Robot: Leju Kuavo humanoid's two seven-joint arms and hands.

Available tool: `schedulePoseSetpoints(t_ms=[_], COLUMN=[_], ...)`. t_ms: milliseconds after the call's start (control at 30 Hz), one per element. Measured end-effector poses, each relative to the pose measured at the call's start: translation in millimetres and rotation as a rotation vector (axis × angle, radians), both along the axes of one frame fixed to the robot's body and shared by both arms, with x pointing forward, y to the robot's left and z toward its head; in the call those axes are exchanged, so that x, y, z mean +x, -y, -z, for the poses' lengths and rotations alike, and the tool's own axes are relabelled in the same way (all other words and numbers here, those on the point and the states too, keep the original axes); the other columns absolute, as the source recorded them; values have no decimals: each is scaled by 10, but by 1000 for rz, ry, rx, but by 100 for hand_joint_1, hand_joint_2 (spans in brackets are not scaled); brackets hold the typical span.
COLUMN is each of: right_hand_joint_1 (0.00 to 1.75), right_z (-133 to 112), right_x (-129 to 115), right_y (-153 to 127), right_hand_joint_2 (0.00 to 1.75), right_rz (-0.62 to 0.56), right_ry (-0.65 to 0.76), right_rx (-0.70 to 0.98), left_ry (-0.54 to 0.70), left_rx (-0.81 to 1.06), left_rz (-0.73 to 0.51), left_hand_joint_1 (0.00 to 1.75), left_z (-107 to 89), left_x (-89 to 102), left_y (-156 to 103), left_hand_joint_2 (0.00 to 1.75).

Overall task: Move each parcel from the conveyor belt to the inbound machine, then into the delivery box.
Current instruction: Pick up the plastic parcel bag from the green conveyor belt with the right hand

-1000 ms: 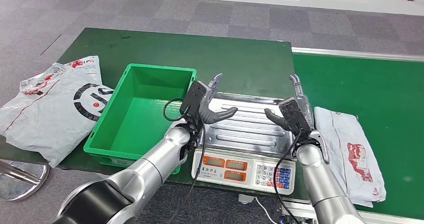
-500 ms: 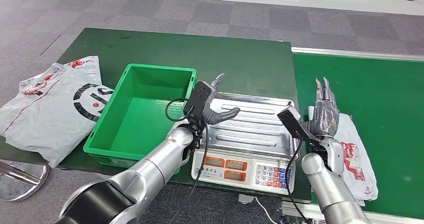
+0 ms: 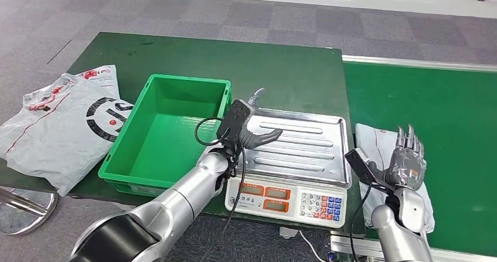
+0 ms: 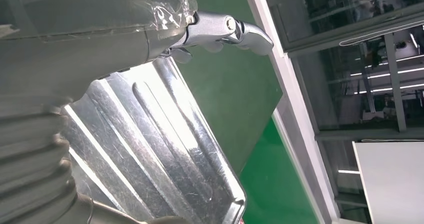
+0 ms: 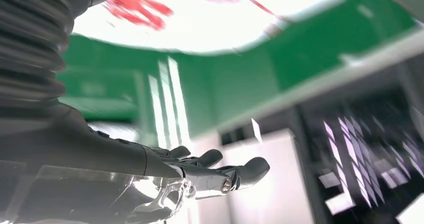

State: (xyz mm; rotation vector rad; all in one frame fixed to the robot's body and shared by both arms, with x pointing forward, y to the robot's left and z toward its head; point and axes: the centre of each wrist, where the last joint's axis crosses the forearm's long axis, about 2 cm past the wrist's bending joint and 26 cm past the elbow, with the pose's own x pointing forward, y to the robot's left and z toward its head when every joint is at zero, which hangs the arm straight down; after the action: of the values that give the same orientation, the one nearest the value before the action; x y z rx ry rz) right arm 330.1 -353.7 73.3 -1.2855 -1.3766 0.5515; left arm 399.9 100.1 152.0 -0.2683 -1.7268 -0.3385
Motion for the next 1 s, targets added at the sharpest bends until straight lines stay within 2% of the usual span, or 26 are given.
schedulePoseSetpoints(t_ms=[133,333,633,733,1000], right_hand_joint_1=[0,0,0,0,0], right_z=[213,382,236,177,155], right_x=[-86,-137,122,184,213], right_y=[131,288,551,619,660], right_hand_joint_2=[175,175,175,175,175], right_rz=[58,89,-66,-87,-88], right_ry=[-187,-402,-730,-781,-803], right_rx=[18,34,194,210,216], left_ry=[5,4,8,10,11], left_rx=[4,9,16,18,23], left_rz=[-11,-15,-21,-28,-37], left_hand_joint_1=[0,0,0,0,0], left_z=[17,36,65,73,86], left_x=[5,17,46,56,69], left_y=[-39,-97,-212,-252,-308], left_hand_joint_2=[175,175,175,175,175])
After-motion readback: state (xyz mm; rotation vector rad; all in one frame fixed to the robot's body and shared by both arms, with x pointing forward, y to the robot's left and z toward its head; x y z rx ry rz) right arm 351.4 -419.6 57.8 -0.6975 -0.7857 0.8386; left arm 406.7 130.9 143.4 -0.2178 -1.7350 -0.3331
